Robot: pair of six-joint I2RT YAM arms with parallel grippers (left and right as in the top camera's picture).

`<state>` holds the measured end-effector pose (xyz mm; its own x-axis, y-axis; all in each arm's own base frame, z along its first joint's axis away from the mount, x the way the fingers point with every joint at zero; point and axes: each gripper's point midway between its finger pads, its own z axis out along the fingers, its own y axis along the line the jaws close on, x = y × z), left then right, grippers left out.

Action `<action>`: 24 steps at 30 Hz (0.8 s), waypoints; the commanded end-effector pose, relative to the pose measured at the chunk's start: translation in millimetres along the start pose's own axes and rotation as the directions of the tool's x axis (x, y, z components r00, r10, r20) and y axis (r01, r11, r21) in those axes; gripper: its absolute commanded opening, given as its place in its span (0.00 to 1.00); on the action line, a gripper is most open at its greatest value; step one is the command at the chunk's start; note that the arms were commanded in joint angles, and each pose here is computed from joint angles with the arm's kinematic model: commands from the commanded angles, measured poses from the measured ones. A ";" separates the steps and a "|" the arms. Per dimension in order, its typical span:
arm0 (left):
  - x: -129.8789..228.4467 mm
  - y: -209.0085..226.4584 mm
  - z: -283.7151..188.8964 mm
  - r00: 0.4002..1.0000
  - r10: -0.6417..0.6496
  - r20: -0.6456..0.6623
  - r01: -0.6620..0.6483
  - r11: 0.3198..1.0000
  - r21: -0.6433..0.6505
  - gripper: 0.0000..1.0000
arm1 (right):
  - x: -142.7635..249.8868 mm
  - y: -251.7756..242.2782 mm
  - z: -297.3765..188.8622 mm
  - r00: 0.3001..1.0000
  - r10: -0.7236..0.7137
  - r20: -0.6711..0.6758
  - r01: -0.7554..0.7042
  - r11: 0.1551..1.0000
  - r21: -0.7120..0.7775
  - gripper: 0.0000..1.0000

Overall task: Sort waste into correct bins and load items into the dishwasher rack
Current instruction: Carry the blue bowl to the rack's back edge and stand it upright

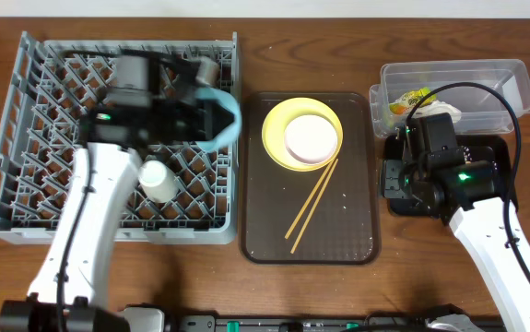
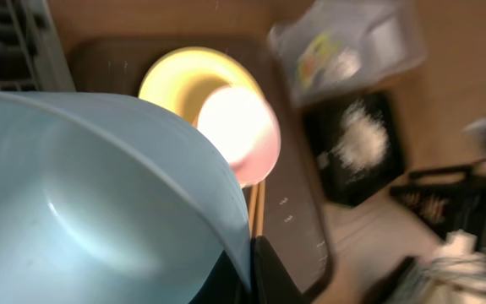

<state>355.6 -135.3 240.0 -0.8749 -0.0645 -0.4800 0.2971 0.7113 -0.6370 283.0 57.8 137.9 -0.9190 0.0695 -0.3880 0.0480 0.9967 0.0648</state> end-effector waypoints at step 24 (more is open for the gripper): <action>-83.8 67.0 -40.8 0.968 -0.207 0.141 0.108 0.852 0.513 0.06 | -4.2 -4.4 -5.4 1.000 0.020 0.023 -0.020 1.000 0.011 0.64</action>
<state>430.8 -45.6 255.1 -0.8334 -0.3193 -0.4510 0.3681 0.2879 -0.8841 283.0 57.2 137.9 -0.9188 0.0695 -0.3885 0.0493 0.9969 0.0616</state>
